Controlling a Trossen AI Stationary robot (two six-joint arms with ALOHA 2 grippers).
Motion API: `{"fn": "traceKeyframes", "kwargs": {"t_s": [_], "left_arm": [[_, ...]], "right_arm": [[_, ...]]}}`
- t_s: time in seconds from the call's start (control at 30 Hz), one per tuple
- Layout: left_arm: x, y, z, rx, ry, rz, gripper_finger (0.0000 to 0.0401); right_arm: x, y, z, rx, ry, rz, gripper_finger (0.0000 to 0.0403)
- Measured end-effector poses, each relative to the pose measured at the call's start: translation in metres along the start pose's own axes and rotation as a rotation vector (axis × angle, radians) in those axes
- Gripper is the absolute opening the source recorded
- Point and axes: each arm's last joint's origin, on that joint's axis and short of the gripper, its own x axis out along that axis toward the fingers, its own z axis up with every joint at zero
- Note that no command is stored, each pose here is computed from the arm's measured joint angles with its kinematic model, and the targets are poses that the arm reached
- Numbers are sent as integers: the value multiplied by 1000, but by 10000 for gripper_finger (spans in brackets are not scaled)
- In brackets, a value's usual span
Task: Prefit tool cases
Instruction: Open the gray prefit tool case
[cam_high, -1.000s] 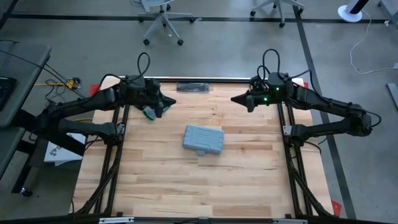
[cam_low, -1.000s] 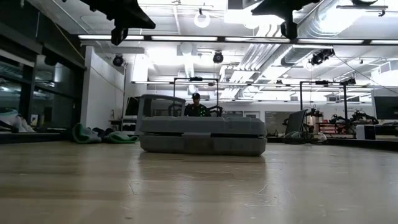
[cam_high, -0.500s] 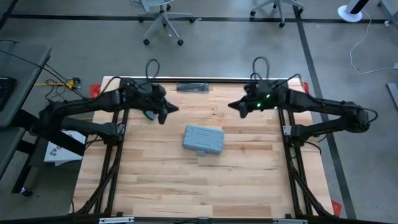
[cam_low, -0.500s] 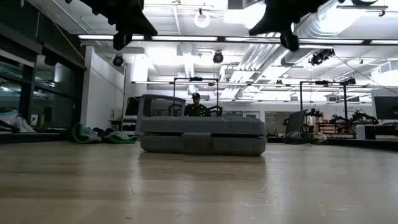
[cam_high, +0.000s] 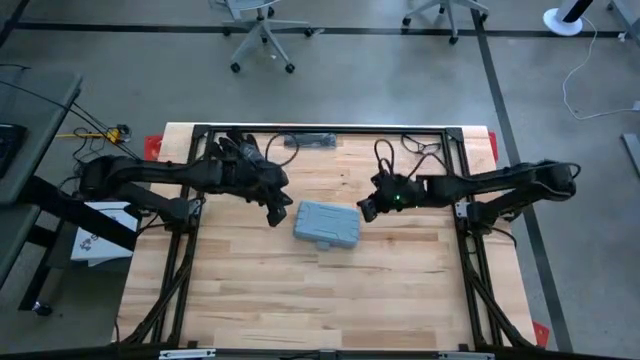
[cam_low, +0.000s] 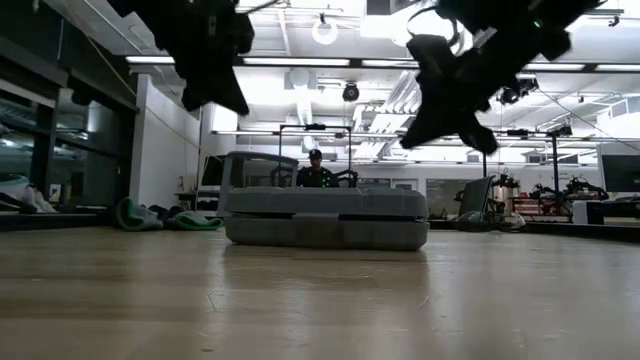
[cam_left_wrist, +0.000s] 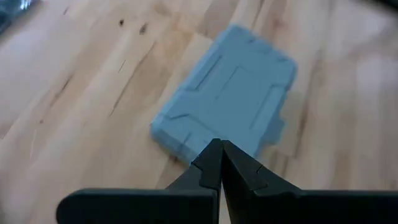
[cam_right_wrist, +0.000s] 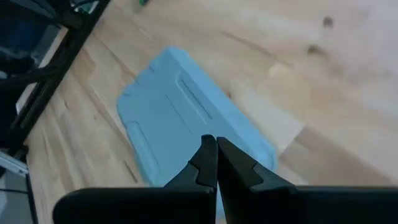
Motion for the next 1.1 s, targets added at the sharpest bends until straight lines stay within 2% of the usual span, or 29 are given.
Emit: {"fn": "traceKeyframes", "kwargs": {"t_s": [0.23, 0.37, 0.47, 0.67, 0.8, 0.97, 1.1], "left_arm": [[30, 2, -9, 35, 132, 29, 0], [41, 0, -6, 68, 123, -26, 0], [50, -4, -2, 93, 83, -70, 0], [100, -3, -18, 112, 189, -49, 0], [120, -6, -24, 111, 218, -42, 0], [123, -11, -28, 93, 230, -46, 0], [110, -11, -32, 95, 294, -34, 0]], "right_arm": [[4, -10, -43, 113, 1, 4, 0], [1, -7, -62, 140, 4, -7, 0], [-2, -2, -70, 149, -35, -11, 0], [-6, 3, -79, 177, -78, -12, 0], [-9, 6, -83, 185, -79, 3, 0], [-11, 9, -90, 198, -83, 11, 0], [-13, 10, -93, 206, -70, 10, 0]]}}
